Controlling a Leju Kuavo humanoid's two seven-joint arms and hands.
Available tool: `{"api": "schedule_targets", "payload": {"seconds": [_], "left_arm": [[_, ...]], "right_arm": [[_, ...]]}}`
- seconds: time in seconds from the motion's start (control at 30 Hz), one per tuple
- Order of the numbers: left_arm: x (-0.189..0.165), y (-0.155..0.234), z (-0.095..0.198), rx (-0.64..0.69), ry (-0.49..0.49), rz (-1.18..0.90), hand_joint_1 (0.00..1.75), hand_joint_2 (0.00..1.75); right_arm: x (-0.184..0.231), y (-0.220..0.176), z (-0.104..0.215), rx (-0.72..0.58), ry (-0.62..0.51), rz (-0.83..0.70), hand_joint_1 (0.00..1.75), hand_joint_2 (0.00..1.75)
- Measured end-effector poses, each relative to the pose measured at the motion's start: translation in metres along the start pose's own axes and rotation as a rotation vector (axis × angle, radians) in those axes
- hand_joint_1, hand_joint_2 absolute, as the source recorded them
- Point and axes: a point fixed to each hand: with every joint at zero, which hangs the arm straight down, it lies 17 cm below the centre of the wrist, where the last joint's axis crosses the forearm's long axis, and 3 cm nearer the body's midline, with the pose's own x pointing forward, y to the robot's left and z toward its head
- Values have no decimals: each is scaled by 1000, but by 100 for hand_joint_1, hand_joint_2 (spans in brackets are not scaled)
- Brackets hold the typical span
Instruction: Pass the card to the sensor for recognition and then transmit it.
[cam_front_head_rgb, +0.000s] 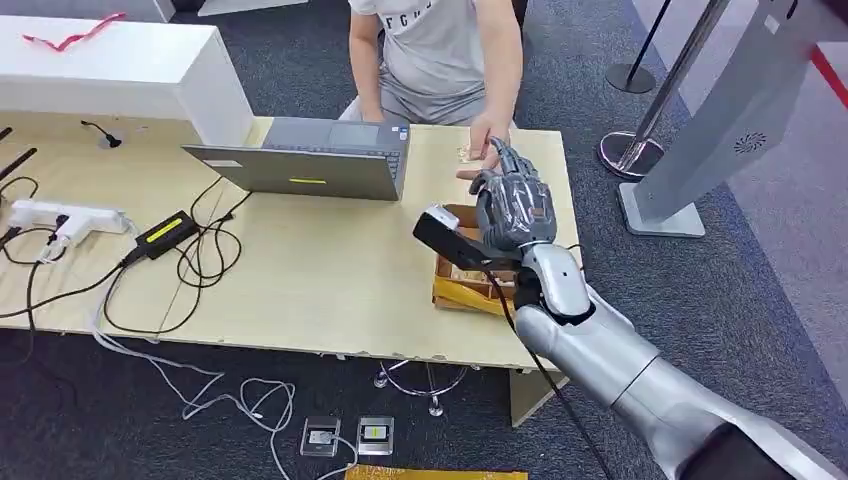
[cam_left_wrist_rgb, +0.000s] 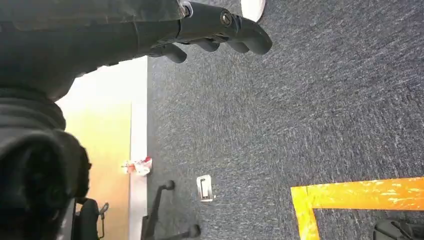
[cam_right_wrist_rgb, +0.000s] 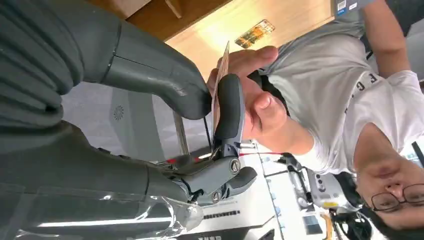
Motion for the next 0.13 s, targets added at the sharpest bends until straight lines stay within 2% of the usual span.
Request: {"api": "schedule_targets", "payload": {"seconds": [0.03,0.07,0.1,0.13], "left_arm": [[0,0,0,0,0,0,0,0],[0,0,0,0,1,0,0,0],[0,0,0,0,2,0,0,0],[0,0,0,0,2,0,0,0]], "right_arm": [[-1,0,0,0,1,0,157,175],[-1,1,0,1,2,0,0,175],[-2,1,1,0,4,0,0,175],[-3,0,1,-5,9,1,0,0]]}}
